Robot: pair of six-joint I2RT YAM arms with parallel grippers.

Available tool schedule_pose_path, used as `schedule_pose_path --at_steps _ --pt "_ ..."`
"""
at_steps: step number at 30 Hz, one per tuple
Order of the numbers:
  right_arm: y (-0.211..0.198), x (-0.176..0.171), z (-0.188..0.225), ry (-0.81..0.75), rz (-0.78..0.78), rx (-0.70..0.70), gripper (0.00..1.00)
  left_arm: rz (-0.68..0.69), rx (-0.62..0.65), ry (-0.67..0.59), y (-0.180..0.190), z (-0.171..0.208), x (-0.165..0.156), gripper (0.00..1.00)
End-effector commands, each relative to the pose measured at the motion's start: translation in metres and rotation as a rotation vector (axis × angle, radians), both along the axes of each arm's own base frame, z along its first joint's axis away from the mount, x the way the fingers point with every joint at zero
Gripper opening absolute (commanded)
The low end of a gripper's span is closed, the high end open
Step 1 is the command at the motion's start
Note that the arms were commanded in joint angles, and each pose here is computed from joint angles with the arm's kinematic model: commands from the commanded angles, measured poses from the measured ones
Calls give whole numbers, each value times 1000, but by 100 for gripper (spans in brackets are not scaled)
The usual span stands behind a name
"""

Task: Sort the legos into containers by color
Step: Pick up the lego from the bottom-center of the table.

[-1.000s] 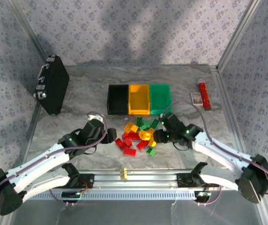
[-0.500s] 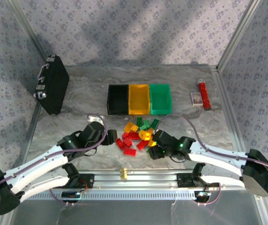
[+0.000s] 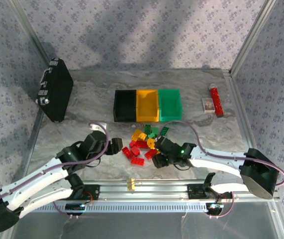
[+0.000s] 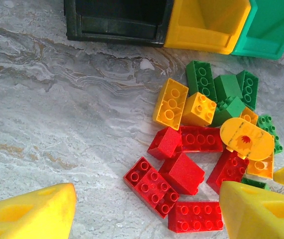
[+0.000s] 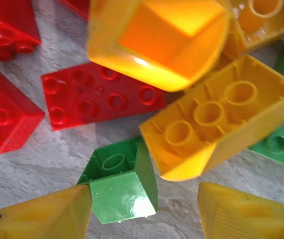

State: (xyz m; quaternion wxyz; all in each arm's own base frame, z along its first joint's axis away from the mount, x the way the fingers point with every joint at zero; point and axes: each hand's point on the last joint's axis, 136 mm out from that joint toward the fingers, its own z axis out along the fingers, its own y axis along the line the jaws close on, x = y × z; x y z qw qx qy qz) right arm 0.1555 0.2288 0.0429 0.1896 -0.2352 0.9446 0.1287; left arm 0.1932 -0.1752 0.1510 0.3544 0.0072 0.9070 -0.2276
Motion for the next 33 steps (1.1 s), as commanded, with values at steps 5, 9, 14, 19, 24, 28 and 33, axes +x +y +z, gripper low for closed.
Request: schedule_pose_path --at_steps 5,9,14,19,24,28,33 --pt "13 -5 -10 20 55 -18 60 28 9 -9 10 -4 -3 76" --pt "17 -8 -14 26 70 -30 61 30 8 -13 12 -4 -4 76" --pt "21 -10 -17 26 72 -34 61 34 14 -12 13 -6 -4 76" --pt "24 -6 -18 20 49 -42 59 39 14 -14 14 -7 -3 76" --pt "31 1 -9 -13 11 -31 59 41 18 -18 16 -7 -3 76" --pt "32 6 -10 -28 -17 -55 56 47 16 -21 17 -6 -4 76" --pt "32 10 -14 -48 -43 -106 50 53 19 -22 19 -7 -4 76"
